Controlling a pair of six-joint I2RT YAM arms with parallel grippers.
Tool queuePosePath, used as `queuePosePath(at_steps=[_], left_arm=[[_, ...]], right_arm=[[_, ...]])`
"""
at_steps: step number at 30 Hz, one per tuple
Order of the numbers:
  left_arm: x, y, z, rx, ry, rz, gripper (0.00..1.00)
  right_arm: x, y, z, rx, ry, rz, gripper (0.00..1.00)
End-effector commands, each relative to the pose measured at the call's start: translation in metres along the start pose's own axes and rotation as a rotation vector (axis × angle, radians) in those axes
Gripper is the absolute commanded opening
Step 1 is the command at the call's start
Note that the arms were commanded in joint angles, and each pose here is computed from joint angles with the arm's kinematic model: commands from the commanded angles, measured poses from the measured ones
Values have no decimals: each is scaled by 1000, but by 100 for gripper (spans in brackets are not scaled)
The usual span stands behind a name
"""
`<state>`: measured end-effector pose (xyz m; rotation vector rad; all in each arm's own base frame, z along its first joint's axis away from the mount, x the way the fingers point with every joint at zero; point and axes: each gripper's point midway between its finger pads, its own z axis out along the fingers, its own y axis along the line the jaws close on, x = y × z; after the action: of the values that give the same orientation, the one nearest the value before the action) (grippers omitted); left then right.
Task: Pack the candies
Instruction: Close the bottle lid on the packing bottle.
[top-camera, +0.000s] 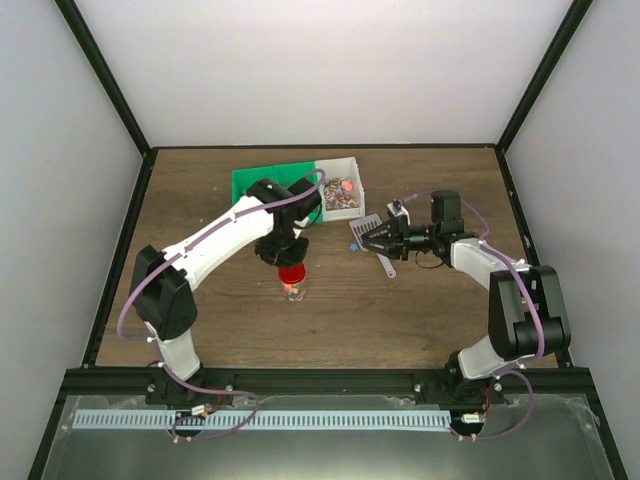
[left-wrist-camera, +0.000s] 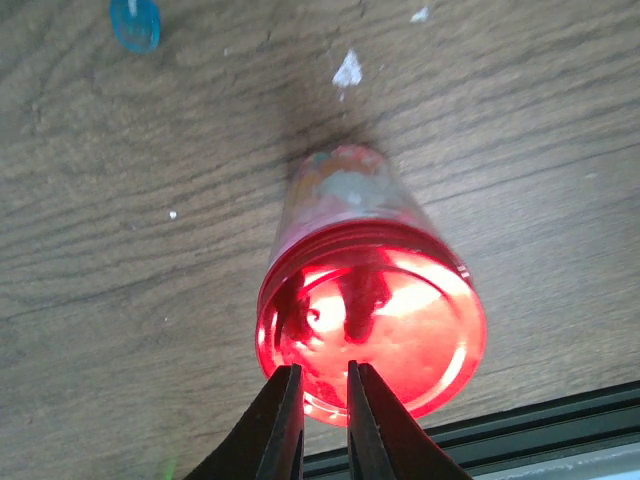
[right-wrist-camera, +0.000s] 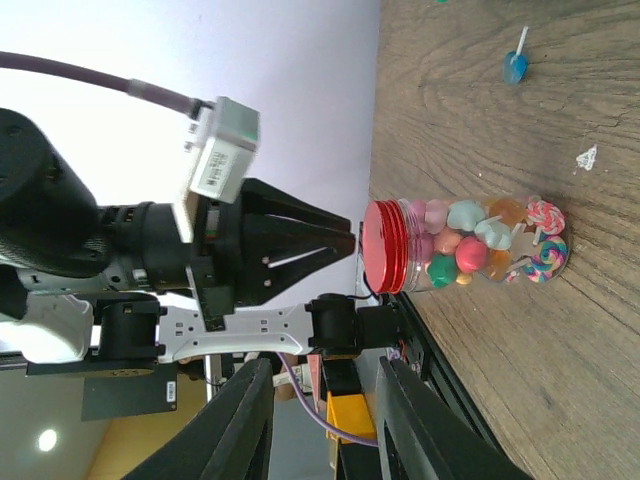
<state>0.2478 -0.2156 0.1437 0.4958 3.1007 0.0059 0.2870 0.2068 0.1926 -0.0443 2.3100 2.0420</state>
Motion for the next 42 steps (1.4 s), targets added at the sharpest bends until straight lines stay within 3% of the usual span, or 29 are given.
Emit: queuePosePath(at_steps=[1, 6, 24, 35, 42], left_arm=[[-16, -10, -23, 42, -71, 3, 15], [-25, -18, -33, 78, -97, 2, 15], [-7, -9, 7, 29, -28, -1, 16], [-14, -18, -16, 47, -65, 13, 16], [-6, -22, 4, 38, -32, 19, 16]], right_arm=[[-6, 9, -3, -7, -8, -39, 30], [-4, 11, -4, -7, -9, -44, 30], [0, 8, -4, -3, -10, -36, 31], [-2, 9, -4, -1, -13, -37, 30], [0, 7, -4, 2, -14, -32, 30]])
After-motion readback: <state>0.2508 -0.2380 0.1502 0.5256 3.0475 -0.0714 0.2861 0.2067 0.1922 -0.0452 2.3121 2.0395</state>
